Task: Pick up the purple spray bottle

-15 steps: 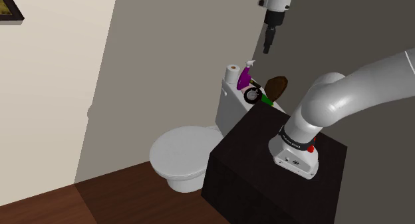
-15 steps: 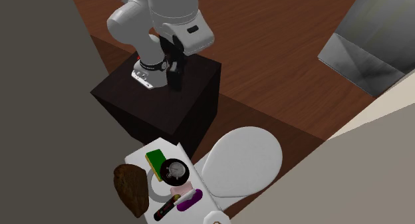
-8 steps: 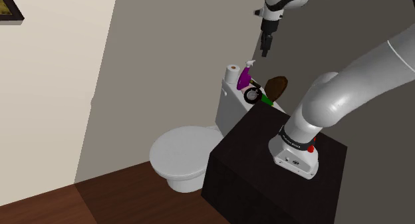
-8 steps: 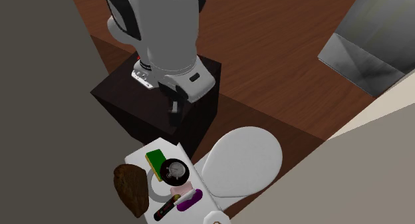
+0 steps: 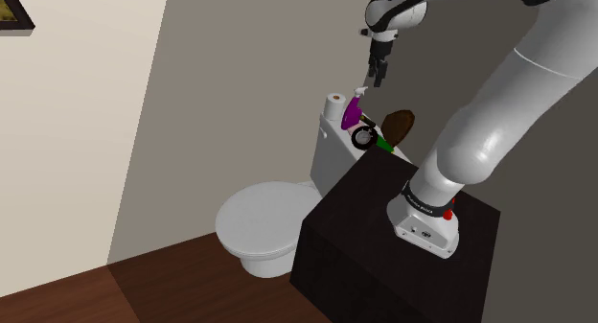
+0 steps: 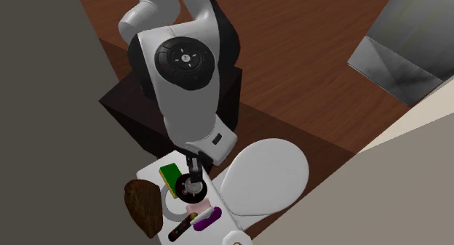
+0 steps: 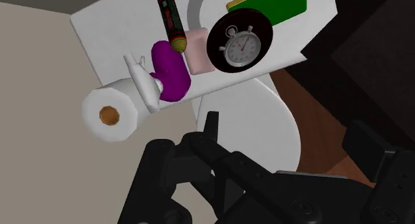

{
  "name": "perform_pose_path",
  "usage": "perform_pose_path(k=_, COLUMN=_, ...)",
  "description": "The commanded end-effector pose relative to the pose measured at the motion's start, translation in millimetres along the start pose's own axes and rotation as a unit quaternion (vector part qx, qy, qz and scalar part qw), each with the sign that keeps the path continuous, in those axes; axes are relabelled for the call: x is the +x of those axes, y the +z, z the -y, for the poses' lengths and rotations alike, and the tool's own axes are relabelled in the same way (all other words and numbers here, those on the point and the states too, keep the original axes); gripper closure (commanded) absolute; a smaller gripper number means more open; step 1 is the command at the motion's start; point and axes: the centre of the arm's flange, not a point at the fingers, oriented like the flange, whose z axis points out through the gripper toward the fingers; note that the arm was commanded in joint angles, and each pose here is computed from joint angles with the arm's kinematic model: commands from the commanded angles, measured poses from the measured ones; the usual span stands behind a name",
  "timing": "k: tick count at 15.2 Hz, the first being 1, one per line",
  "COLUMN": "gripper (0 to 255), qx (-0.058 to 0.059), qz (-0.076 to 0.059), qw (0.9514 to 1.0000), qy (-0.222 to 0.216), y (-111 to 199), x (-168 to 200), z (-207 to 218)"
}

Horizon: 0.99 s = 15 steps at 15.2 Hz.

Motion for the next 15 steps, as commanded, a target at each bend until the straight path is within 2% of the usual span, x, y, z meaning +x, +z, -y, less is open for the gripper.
perform_pose_path(k=1, gripper=0, qx=-0.004, qz=0.004, qw=0.9997, qy=-0.022, y=16, x=1, z=-24)
perform_pose_path(k=5, gripper=0, qx=-0.011, qz=0.011, qw=0.9979, qy=-0.063, y=44, x=3, z=-67)
perform_pose_path(k=10, gripper=0, qx=-0.018, qz=0.020, qw=0.9932, qy=-0.113, y=78, x=11, z=-121)
perform_pose_path(k=15, gripper=0, qx=-0.019, qz=0.020, qw=0.9926, qy=-0.118, y=102, x=15, z=-128)
